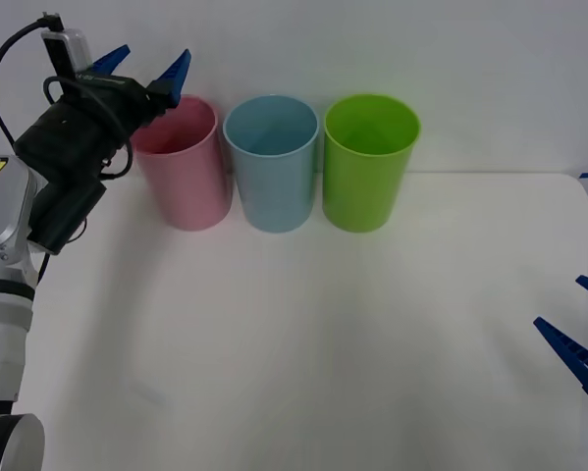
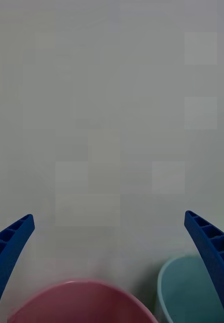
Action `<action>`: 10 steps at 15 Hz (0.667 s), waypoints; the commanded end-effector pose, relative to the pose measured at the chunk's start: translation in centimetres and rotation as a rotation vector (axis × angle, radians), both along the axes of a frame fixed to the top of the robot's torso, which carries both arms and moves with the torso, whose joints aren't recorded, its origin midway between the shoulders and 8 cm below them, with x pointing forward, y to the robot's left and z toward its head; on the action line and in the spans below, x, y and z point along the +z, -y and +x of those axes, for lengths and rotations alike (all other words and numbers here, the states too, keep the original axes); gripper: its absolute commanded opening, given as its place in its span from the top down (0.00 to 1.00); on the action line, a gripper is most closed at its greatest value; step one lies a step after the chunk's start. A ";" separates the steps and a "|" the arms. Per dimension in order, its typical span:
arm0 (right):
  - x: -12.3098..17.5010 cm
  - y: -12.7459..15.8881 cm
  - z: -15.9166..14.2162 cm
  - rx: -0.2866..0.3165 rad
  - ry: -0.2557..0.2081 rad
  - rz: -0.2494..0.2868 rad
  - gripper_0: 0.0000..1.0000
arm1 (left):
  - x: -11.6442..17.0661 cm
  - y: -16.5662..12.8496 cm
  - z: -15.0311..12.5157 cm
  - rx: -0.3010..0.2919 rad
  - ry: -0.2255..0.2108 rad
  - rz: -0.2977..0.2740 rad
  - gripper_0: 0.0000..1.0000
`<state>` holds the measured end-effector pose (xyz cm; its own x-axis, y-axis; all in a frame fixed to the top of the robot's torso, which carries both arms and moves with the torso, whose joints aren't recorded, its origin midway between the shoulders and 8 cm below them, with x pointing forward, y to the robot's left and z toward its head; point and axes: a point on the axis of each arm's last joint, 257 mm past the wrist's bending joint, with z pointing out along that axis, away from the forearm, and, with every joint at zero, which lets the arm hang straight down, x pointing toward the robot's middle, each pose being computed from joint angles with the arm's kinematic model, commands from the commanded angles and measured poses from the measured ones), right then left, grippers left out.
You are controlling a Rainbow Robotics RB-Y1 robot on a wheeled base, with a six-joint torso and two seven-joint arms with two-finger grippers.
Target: Grasp the object on the table and drop it into the matching bin: aluminum can to the light blue bin, PET bottle to the pink bin.
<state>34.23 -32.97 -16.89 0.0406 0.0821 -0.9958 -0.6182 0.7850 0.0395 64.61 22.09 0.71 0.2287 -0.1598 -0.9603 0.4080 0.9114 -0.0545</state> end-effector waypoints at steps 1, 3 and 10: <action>0.0 0.0 0.0 0.000 0.000 0.000 0.00 | -0.4 -1.0 -1.7 -0.025 0.003 -0.017 0.00; 0.0 0.0 0.0 0.000 0.000 0.000 0.00 | -0.9 -1.9 -3.4 -0.042 0.004 -0.021 0.00; 0.0 0.0 0.0 0.000 0.000 0.000 0.00 | -4.1 -6.9 -11.4 -0.078 -0.013 0.016 0.00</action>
